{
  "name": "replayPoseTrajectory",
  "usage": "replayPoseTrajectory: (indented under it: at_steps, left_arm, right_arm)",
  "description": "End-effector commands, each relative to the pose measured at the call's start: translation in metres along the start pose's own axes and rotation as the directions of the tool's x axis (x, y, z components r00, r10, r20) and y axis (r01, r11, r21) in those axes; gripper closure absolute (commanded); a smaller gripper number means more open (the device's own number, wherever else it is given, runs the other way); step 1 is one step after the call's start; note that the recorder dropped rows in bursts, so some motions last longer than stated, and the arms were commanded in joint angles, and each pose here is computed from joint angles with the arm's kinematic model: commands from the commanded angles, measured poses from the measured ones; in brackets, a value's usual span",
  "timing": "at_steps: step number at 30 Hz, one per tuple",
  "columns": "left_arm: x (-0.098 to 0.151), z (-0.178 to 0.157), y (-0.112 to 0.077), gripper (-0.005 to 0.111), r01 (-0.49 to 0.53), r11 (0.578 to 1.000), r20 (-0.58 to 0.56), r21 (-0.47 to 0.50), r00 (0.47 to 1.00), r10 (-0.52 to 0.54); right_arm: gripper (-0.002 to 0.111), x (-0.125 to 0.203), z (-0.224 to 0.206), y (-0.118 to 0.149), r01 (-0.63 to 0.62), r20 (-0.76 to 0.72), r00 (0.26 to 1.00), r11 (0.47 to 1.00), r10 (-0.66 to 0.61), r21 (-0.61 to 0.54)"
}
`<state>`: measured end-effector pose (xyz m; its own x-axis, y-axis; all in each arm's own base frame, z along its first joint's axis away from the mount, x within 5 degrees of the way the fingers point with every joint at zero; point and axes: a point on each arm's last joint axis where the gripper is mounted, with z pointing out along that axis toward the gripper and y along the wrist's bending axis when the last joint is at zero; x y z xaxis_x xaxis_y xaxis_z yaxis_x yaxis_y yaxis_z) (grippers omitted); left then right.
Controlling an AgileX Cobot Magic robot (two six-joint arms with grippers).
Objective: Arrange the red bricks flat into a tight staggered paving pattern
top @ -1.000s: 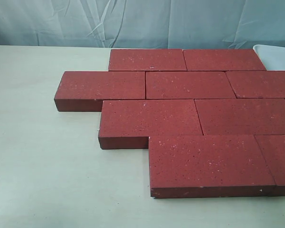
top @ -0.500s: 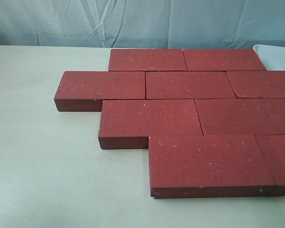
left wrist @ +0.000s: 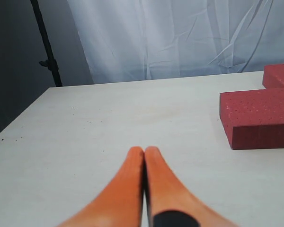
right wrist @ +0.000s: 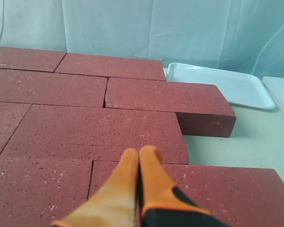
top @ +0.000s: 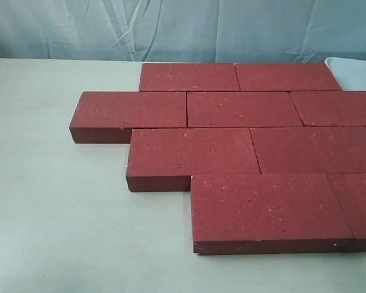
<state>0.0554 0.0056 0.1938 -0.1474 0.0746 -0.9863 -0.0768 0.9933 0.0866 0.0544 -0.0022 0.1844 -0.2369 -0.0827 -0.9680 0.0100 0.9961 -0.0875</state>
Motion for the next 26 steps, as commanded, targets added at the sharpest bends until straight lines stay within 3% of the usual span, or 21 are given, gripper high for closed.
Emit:
replayPoseTrajectory:
  at_steps: [1,26]
  left_arm:
    - [0.001,0.0,-0.0001,0.106,0.015,1.0,0.004,-0.002,1.0,-0.015]
    - [0.001,0.0,-0.0001,0.106,0.015,1.0,0.004,-0.002,1.0,-0.015]
  right_arm:
    - [0.109,0.0,-0.0004,-0.0001,-0.003,0.007,1.0,1.0,0.003,0.003]
    - [0.109,0.0,-0.0004,0.0001,-0.009,0.007,1.0,1.0,0.009,0.001]
